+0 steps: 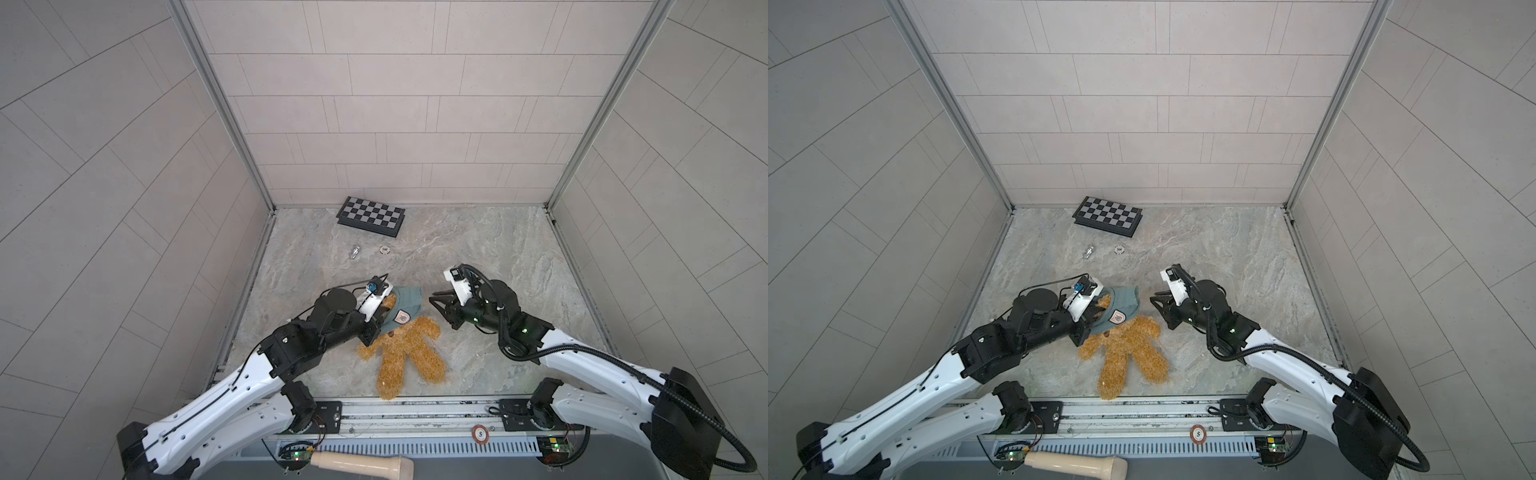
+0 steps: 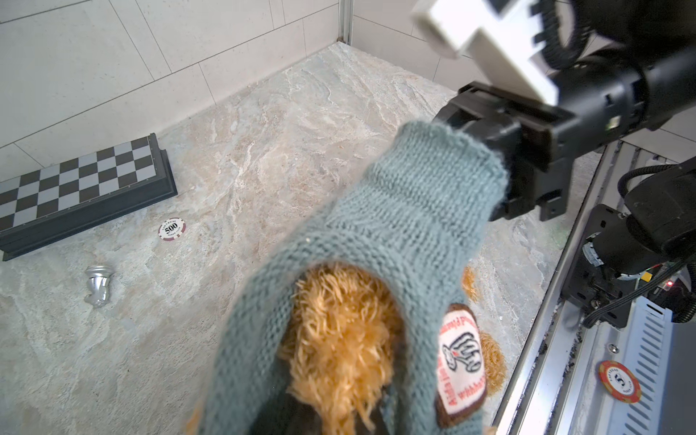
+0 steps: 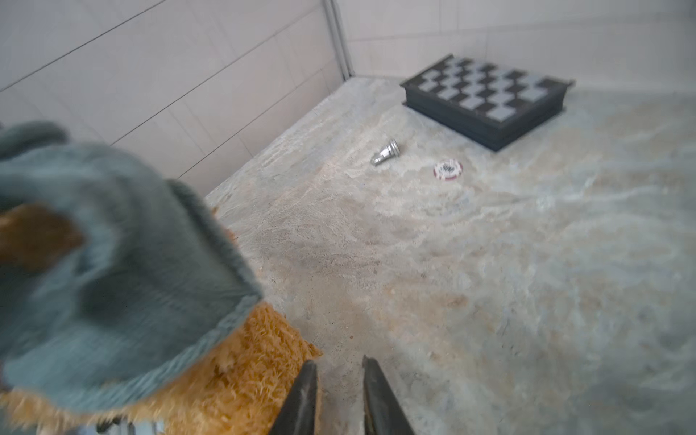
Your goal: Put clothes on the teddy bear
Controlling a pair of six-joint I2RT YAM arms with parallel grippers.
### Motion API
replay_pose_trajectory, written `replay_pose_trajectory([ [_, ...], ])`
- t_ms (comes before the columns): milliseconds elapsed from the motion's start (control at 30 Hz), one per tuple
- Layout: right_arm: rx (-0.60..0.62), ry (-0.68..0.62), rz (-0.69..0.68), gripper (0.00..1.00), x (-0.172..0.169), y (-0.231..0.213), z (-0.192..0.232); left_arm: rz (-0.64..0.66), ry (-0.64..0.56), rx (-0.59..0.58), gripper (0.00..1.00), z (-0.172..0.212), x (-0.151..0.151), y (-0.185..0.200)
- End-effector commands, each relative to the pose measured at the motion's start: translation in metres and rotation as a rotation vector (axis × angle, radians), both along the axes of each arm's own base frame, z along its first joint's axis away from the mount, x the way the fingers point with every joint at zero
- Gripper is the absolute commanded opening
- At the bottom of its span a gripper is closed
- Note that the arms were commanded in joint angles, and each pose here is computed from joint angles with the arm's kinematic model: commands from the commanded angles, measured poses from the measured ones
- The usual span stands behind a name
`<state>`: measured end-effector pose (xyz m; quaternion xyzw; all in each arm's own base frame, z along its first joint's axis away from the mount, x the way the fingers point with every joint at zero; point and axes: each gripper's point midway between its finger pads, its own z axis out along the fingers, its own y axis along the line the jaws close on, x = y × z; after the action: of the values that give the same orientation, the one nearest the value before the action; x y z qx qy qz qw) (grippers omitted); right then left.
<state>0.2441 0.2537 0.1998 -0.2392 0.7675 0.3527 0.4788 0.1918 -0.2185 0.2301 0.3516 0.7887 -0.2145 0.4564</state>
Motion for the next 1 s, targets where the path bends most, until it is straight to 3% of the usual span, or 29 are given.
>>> replay_pose_trajectory([
  [0,0.137,-0.215,0.088,0.44,-0.027,0.0,0.047,-0.009,-0.01,-0.102,0.0,0.028,0.003,-0.006],
  [67,0.091,-0.314,0.13,0.49,-0.043,-0.001,0.049,-0.02,0.024,-0.154,0.0,0.035,0.005,-0.006],
  [200,-0.114,-0.504,0.239,0.51,-0.06,0.007,0.037,-0.084,0.096,-0.202,0.0,0.041,0.0,-0.012],
  [367,-0.212,-0.717,0.285,0.45,-0.057,0.016,0.052,-0.167,0.17,-0.164,0.0,0.03,-0.012,-0.02],
  [700,-0.34,-0.82,0.405,0.27,-0.068,0.043,0.047,-0.188,0.204,-0.161,0.0,0.033,-0.013,-0.024],
  [967,-0.391,-0.843,0.401,0.31,-0.066,0.047,0.039,-0.184,0.222,-0.205,0.0,0.04,-0.01,-0.019],
])
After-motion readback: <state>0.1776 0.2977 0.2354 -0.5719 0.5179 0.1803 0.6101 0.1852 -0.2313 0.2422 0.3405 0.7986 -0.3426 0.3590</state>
